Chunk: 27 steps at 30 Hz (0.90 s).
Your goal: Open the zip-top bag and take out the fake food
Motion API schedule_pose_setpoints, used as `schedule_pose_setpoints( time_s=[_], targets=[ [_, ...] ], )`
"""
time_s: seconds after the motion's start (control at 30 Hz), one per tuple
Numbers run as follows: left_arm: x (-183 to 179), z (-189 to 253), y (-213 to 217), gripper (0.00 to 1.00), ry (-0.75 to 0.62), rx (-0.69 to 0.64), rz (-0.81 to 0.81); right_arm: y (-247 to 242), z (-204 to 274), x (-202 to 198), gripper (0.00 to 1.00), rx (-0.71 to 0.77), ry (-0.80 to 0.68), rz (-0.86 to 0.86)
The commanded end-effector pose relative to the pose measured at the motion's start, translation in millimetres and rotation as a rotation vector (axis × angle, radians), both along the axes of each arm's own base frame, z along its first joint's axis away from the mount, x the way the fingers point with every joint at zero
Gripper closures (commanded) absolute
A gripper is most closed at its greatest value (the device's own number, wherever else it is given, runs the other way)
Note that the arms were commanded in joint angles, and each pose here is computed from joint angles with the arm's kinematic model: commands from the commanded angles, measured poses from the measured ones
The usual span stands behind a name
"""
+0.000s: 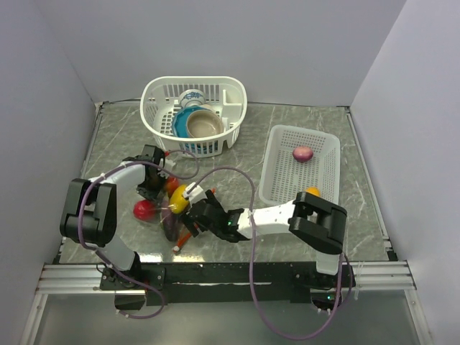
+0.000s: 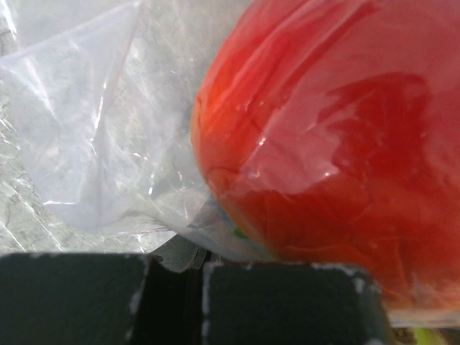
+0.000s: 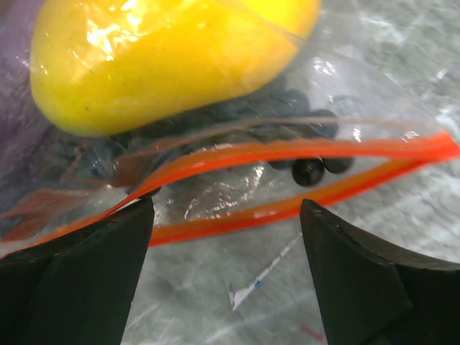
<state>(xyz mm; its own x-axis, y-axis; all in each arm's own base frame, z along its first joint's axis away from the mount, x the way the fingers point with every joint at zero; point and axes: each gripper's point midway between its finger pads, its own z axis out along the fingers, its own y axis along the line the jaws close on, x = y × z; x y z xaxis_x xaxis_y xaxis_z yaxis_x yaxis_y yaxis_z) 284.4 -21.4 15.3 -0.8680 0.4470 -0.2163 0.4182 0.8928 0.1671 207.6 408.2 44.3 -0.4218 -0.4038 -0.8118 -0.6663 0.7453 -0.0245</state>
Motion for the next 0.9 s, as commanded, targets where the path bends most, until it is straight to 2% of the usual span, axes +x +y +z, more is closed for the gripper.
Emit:
schedule_pose_setpoints(
  time_s=[0.0,0.27,0.37,0.53,0.73,0.83,0.87],
  targets=[
    [-3.9,-5.5,-15.0,0.99,0.038,-0.039,-0.022,30.0,31.2,12.0,0.00,0.096,-0.050,0.039],
    [-6.6,-8.8,-40.3,0.99,0.055,-0.062,-0.061,60.1,51.8,19.3,0.00,0.135,-0.094,0.103],
    [-6.8,-9.3,-47.8,0.99,0.062,-0.069,-0.075,66.4,48.2,22.6,0.00,0.121,-0.097,0.109],
    [-6.8,-7.4,-50.0,0.99,0.058,-0.069,-0.087,65.1,24.7,24.1,0.00,0.104,-0.020,0.091],
    [-10.0,-12.1,-46.6,0.99,0.063,-0.057,-0.089,55.1,6.7,9.0,0.05,0.112,0.050,0.099],
    [-9.4,-12.2,-47.2,0.99,0.061,-0.057,-0.091,48.7,-3.0,3.3,0.10,0.102,0.073,0.094],
    [-9.2,-12.1,-46.5,0.99,0.059,-0.056,-0.089,46.5,-7.5,0.5,0.14,0.098,0.087,0.090]
  ],
)
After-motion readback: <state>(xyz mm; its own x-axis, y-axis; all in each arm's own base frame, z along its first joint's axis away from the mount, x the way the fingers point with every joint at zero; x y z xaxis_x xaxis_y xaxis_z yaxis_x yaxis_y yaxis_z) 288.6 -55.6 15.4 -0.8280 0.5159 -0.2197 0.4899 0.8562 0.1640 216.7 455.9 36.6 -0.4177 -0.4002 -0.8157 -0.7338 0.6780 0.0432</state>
